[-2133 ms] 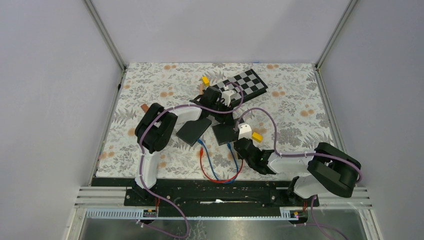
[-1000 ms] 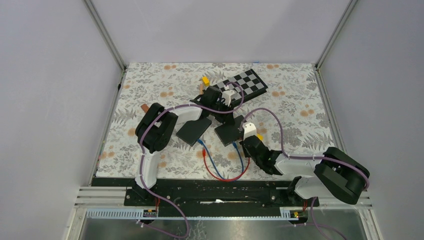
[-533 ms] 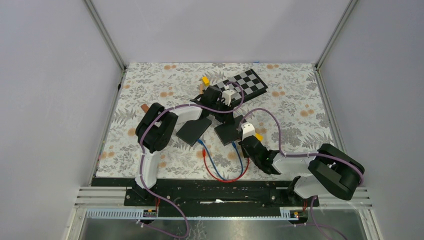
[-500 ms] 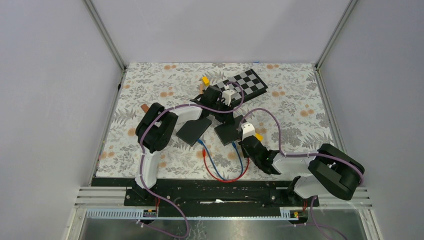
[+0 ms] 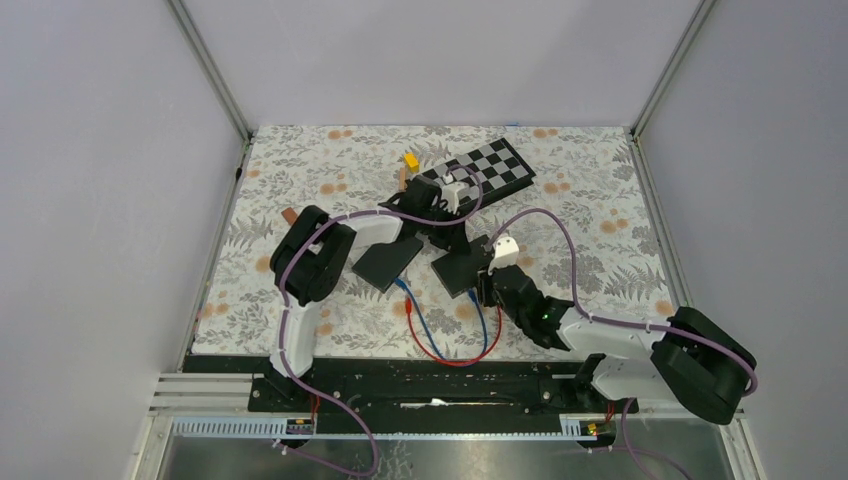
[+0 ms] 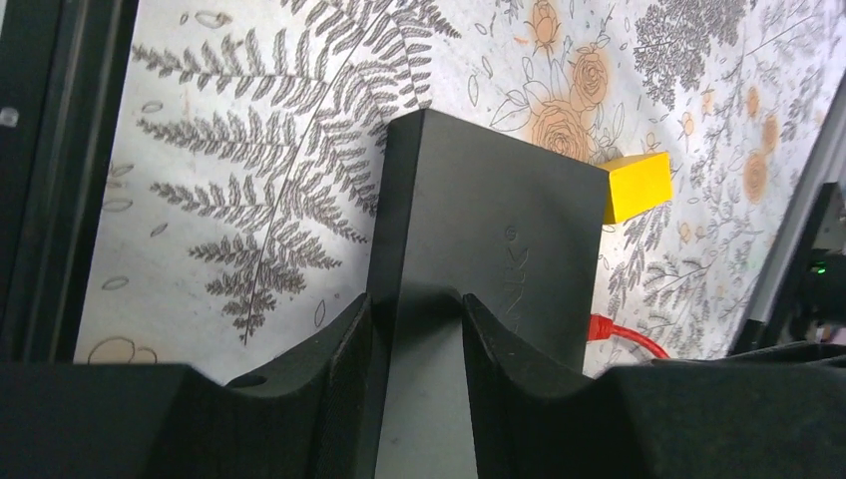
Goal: Insert the plug into the switch port
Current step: Insert the connector into the switch port.
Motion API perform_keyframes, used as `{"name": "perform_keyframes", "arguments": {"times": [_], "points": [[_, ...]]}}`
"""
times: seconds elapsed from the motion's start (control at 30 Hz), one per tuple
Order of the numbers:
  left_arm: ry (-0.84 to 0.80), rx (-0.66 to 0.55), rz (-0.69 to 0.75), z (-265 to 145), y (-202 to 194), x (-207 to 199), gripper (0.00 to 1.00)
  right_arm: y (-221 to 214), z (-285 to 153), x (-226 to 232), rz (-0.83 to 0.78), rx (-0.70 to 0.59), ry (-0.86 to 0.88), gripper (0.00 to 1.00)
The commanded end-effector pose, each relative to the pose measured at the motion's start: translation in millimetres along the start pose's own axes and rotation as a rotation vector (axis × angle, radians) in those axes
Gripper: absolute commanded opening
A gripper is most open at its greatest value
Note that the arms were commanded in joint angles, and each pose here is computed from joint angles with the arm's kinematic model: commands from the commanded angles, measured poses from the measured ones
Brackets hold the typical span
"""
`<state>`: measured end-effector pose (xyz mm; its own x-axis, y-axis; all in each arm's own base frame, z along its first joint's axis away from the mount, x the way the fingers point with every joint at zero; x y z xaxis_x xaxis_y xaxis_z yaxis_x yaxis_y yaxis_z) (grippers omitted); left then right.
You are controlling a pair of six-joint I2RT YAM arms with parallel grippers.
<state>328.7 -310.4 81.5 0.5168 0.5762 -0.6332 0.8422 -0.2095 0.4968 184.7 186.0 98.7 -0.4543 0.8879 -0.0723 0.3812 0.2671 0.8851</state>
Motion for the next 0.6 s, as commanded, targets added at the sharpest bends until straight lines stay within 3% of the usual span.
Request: {"name": "perform_keyframes", "arguments": {"times": [0.0,0.37,0.57], "points": [[0.102,0.127,-0.212,-4.8,-47.2,25.9,0.39,-5.4,-6.2,1.4,0.058,0.043,0.024,0.38],[0.129,-0.254,-0.152,-55.3,-2.9,-6.2,0.55,27.2,-39.8,4.7,0.077,-0.047,0.169,0.41],[0.294,-0.526,-0.255,-126.1,0.5,-26.0,0.64,49.7,-47.4,39.0,0.078,-0.069,0.236,0.40]]}}
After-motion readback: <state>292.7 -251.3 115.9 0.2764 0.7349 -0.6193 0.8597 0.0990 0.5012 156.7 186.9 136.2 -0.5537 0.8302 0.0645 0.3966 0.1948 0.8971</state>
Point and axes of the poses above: each gripper's point midway between its finger pads, its own z axis out along the fingers, its own x axis along the line the jaws close on, y = z × x, the point moved 8 cm from there along -z, back along the fingers, and after that the axes turned 11 degrees about -z, right-handed, at the moved point
